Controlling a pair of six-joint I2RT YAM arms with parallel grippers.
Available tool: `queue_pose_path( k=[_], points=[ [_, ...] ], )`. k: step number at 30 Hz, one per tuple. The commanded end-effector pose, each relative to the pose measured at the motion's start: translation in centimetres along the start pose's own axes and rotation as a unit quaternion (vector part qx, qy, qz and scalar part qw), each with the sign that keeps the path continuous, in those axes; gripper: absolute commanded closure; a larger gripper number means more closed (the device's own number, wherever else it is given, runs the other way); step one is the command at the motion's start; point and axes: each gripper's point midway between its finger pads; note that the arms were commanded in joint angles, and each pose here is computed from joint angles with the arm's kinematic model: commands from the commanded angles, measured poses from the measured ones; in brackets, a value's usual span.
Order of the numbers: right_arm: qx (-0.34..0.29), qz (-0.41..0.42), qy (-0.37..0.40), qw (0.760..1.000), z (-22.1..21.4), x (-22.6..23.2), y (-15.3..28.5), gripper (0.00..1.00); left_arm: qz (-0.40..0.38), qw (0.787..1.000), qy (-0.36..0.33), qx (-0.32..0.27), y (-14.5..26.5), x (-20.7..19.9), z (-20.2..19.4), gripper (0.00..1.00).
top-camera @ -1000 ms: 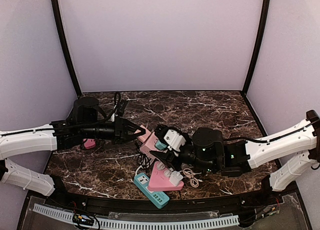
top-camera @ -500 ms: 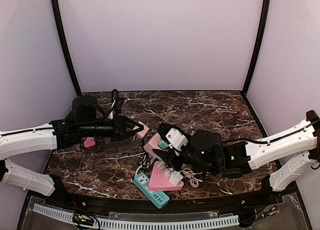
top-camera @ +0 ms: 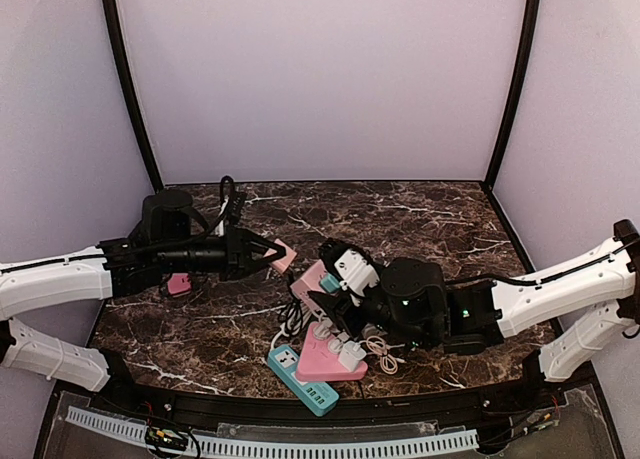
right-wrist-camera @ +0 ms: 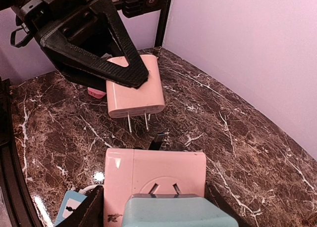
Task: Pull the plug off the socket
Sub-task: Remove the plug from the socket, then place the plug at the center of the board.
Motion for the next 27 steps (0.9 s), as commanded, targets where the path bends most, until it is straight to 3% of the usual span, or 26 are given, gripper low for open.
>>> queue_pose_path(
  k=[1,5,13,27],
  points=[
    [-0.068,-0.01,-0.045,0.997,4.7,-1.2,1.5,1.0,0.019,0.999,-0.022,-0.016,1.6,0.8,0.8,0.99],
    [-0.059,-0.012,-0.053,0.997,4.3,-1.9,1.3,1.0,0.061,0.998,-0.022,-0.015,3.1,3.7,1.6,0.99],
    [-0.054,-0.014,-0.067,0.996,4.1,-2.9,1.5,1.0,0.176,0.984,0.009,0.001,6.9,13.3,3.3,0.99],
    [-0.054,-0.028,-0.084,0.995,4.1,-3.9,2.1,1.0,0.226,0.972,0.071,0.003,9.6,24.6,6.6,0.99]
  ],
)
Point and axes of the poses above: each gripper's point midway between its finger pads, its own y axis back along the fingers, its own x axis along the line the jaws close on, z = x × y, and after that the axes turned 5 degrees about -y, right-handed
